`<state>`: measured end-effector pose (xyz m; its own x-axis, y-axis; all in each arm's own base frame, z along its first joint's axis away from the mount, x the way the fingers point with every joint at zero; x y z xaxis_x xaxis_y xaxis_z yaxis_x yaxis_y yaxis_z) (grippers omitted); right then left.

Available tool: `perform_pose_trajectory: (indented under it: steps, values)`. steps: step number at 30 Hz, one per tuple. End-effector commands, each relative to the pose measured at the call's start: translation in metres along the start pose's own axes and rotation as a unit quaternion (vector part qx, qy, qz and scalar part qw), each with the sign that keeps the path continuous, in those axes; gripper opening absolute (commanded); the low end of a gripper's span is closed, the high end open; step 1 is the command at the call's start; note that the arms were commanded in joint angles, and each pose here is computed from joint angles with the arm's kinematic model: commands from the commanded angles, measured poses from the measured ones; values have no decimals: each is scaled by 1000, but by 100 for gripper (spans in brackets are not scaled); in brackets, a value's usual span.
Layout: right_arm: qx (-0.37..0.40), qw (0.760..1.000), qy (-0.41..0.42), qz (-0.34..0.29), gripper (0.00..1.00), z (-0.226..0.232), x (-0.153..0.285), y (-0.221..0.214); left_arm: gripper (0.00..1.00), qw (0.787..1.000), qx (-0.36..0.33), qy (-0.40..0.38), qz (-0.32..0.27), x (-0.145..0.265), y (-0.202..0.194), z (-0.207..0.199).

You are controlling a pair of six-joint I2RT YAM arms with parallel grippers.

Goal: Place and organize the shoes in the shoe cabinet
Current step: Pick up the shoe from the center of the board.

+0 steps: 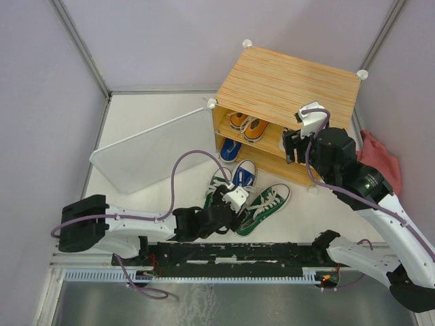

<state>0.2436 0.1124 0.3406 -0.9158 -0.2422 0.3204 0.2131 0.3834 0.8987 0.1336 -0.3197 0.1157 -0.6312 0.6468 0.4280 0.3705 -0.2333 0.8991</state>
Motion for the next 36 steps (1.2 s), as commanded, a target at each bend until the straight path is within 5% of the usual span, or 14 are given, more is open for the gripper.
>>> perform_pose_trajectory:
  steps: [1, 10, 12, 13, 24, 36]
  values:
    - [-15, 1000, 4, -13, 77, 1, 4, 6, 83, 993, 39, 108, -20, -10, -5, 26]
    - [-15, 1000, 1, -15, 77, -2, 8, 5, 54, 994, 24, 110, 18, -37, -37, 17]
    - [-13, 1000, -1, -13, 77, -2, 8, 4, 16, 994, 24, 103, 25, -37, -41, 15]
    - [-11, 1000, -2, -12, 77, -3, 8, 3, 5, 994, 26, 100, 24, -36, -39, 15]
    - [-14, 1000, -13, -14, 77, -3, 2, 2, 3, 988, 107, 66, -88, -2, 53, 6]
    - [-9, 1000, -10, -6, 77, -1, -2, 1, 3, 966, 179, 92, -164, -38, 78, 34]
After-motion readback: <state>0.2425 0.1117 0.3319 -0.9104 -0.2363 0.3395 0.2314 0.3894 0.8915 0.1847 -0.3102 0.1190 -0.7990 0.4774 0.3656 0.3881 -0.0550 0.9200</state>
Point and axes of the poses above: each gripper's point midway between its finger pads, its own x axis back along the fingers, its own z axis along the line the jaws close on, y = z × x, the point moved 2 cm from there along x, back along the fingers, and after that the axes turned 9 degrees about x, right-handed, at the moved point
